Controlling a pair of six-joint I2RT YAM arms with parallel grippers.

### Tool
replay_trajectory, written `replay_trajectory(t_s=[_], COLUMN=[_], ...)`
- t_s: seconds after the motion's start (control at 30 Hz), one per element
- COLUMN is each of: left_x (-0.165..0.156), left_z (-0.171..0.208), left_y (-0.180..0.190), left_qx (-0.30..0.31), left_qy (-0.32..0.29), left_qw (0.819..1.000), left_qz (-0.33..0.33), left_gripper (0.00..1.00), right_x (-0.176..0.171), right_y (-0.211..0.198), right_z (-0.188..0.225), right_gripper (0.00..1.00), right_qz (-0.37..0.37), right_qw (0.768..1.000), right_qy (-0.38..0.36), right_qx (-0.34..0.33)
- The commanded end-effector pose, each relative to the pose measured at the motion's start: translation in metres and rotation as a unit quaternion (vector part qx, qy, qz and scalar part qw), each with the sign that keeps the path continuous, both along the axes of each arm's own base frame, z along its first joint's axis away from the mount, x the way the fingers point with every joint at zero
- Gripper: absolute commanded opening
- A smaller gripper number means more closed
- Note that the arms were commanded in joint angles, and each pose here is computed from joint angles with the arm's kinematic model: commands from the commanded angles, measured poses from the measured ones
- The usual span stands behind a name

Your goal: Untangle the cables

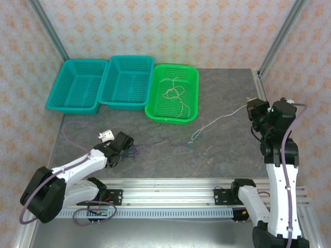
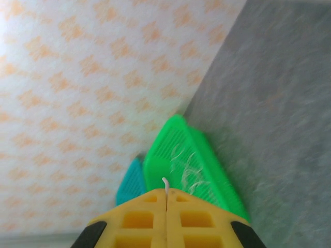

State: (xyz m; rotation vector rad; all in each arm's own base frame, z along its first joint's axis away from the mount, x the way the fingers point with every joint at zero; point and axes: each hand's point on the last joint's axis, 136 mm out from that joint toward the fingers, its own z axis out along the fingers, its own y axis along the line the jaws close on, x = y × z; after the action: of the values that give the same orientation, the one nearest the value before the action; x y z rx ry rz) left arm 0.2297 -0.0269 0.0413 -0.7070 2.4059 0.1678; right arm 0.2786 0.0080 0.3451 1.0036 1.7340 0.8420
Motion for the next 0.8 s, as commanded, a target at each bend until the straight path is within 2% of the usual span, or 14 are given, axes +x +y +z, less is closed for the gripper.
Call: replay_trajectory(t_s=[0.0, 0.1, 0.2, 0.3, 0.37, 0.47, 0.5, 0.6, 0.7, 0.77], left_x=[0.024, 0.033, 0.035, 0.027, 0.017, 0.001, -0.002, 0.005, 0.02, 0.032], left_z=[0.022, 0.057, 0.093, 0.124, 0.137, 0.137, 0.129, 0.1, 0.07, 0.05], left_y=[-0.045, -0.077, -0.106, -0.156, -0.198, -0.256, -0.27, -0.297, -0.313, -0.32], left_qx=[-0.075, -0.119, -0.133, -0.139, -0.145, -0.143, -0.134, -0.098, -0.093, -0.08], left_qy=[-0.057, -0.1, -0.135, -0.158, -0.16, -0.125, -0.108, -0.067, -0.047, -0.026], left_qw=[0.989, 0.968, 0.945, 0.899, 0.862, 0.817, 0.81, 0.811, 0.823, 0.838], left_qz=[-0.116, -0.197, -0.268, -0.384, -0.458, -0.545, -0.561, -0.574, -0.559, -0.539], left_gripper=[0.54, 0.72, 0.77, 0.79, 0.81, 0.81, 0.81, 0.81, 0.83, 0.86], right_x=[0.018, 0.015, 0.011, 0.009, 0.008, 0.009, 0.008, 0.007, 0.004, 0.003], right_y=[0.051, 0.068, 0.076, 0.077, 0.076, 0.076, 0.076, 0.076, 0.076, 0.076], right_z=[-0.026, -0.058, -0.082, -0.089, -0.089, -0.089, -0.09, -0.09, -0.091, -0.09], right_gripper=[0.0, 0.0, 0.0, 0.0, 0.0, 0.0, 0.0, 0.0, 0.0, 0.0], right_qz=[0.134, 0.172, 0.194, 0.198, 0.199, 0.199, 0.198, 0.197, 0.196, 0.197], right_qw=[0.989, 0.983, 0.978, 0.976, 0.976, 0.976, 0.976, 0.976, 0.976, 0.976], right_qy=[0.005, 0.045, 0.074, 0.082, 0.083, 0.085, 0.087, 0.089, 0.092, 0.092], right_qx=[0.062, 0.036, 0.034, 0.031, 0.024, 0.025, 0.027, 0.03, 0.032, 0.032])
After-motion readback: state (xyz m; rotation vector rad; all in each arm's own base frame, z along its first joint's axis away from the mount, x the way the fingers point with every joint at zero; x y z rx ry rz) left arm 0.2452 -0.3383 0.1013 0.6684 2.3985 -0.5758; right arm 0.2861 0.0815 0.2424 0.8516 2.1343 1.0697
